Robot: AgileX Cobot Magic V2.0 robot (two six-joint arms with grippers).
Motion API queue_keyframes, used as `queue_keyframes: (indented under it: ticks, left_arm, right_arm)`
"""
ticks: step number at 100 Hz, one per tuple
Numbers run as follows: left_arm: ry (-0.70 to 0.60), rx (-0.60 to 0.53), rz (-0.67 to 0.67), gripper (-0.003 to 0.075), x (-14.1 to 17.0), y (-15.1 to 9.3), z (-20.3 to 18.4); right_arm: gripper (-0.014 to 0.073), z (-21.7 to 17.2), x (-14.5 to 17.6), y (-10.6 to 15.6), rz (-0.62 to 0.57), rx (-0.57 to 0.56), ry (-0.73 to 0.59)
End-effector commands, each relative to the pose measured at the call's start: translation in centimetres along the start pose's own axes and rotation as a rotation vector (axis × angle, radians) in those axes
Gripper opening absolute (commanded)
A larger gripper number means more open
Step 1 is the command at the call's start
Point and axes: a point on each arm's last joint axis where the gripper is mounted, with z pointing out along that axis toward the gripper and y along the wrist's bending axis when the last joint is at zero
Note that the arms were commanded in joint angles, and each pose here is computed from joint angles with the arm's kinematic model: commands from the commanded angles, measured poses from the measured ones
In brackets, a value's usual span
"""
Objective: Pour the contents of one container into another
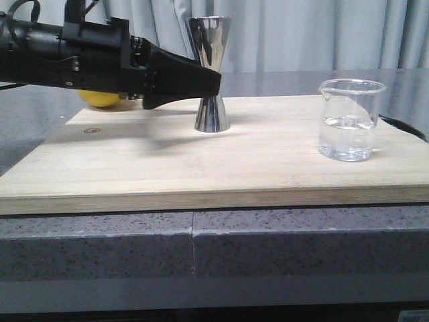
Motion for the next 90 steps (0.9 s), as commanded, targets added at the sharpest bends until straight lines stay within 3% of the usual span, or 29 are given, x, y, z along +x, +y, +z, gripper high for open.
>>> queue_keyframes:
  ticks: [1, 65, 73, 90]
  left_arm:
    - [-0.165, 0.066, 0.032, 0.0616, -3.7, -0.8, 0.7]
    - [-0.145, 0.053, 0.047, 0.061, -4.2, -0.7, 1.7]
    - [-0.144, 0.052, 0.032, 0.0561, -4.2, -0.6, 1.7]
    - [-0.144, 0.052, 0.03, 0.0379, -4.2, -0.6, 1.7]
  right_arm:
    - [0.0524, -0.2, -1.6, 0.0, -0.021, -0.002, -0.084]
    - [0.0524, -0.2, -1.6, 0.0, -0.021, -0.002, -0.085]
    - [0.0524, -0.2, -1.6, 0.0, -0.021, -0.002, -0.085]
    - [0.0524, -0.2, -1.7, 0.0, -0.021, -0.004, -0.093]
